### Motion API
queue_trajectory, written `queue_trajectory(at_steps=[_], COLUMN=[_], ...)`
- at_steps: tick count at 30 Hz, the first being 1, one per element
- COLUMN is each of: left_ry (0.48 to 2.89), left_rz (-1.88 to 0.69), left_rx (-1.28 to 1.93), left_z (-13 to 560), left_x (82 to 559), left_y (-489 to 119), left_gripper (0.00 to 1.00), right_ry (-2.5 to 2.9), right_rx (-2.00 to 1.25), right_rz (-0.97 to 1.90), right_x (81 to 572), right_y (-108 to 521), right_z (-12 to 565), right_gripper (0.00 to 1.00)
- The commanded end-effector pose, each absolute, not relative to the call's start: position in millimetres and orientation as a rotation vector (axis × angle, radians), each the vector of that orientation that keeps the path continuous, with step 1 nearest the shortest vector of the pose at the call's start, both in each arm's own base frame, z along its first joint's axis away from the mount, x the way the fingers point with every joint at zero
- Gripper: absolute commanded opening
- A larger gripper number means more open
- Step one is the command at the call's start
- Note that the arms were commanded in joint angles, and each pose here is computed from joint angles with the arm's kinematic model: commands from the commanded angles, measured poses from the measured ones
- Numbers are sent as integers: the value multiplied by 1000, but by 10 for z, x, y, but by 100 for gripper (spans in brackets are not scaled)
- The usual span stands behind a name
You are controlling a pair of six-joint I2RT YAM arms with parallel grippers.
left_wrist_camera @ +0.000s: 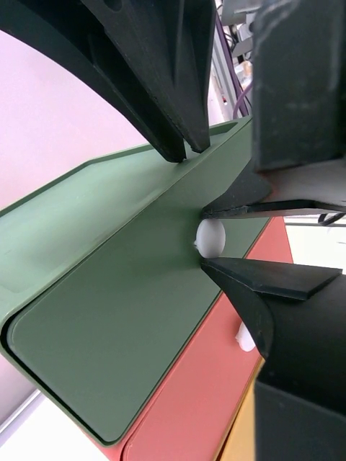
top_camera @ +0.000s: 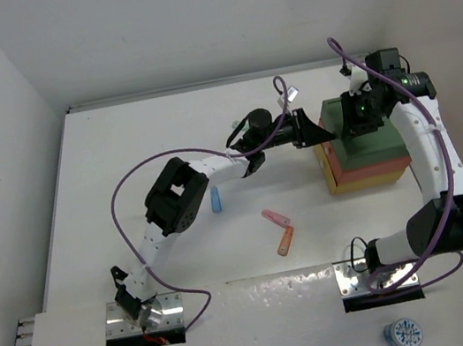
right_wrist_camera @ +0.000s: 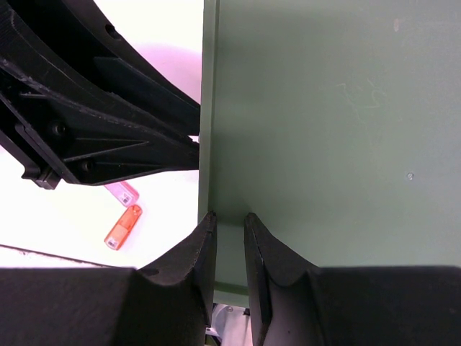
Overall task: Sort the stationery into containers
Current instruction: Open the drawer in the storage box.
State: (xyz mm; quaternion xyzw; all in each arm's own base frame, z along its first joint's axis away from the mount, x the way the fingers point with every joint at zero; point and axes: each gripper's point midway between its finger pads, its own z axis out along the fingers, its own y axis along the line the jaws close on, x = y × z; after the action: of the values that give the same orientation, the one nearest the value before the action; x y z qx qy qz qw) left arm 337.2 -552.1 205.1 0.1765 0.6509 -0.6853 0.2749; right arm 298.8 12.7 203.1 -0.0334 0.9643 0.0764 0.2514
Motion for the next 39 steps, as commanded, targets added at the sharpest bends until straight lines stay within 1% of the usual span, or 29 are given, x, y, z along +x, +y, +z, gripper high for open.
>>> queue_trajectory(at_steps=[1,2,5,17,22,39], left_ry=[1670,1673,1691,1745,1761,1844], left_rz=[-1848,-1843,-1823,-1750,-1738,-1660], left_rx=[564,561,548,529,543,489], left_z=[2251,2243,2210,2115,2079,2020], left_x=[3223,3234,3276,3428,3399,3385], left_y=[-5476,-5446,-5339,-4995,-4913,-4392], left_gripper=[8,6,5,4,4,3], right_ry=[2788,2783,2782,2752,2731,2747], right_rx=[-55,-56,-59,-53,-61,-51], right_rz=[247,243,236,184,166,132], right_x=[2711,2723,2749,2888,2966,2998], right_y=[152,149,138,59,35,-25], right_z=[1770,1783,1774,1812,1890,1838], right_gripper=[22,22,23,25,26,26])
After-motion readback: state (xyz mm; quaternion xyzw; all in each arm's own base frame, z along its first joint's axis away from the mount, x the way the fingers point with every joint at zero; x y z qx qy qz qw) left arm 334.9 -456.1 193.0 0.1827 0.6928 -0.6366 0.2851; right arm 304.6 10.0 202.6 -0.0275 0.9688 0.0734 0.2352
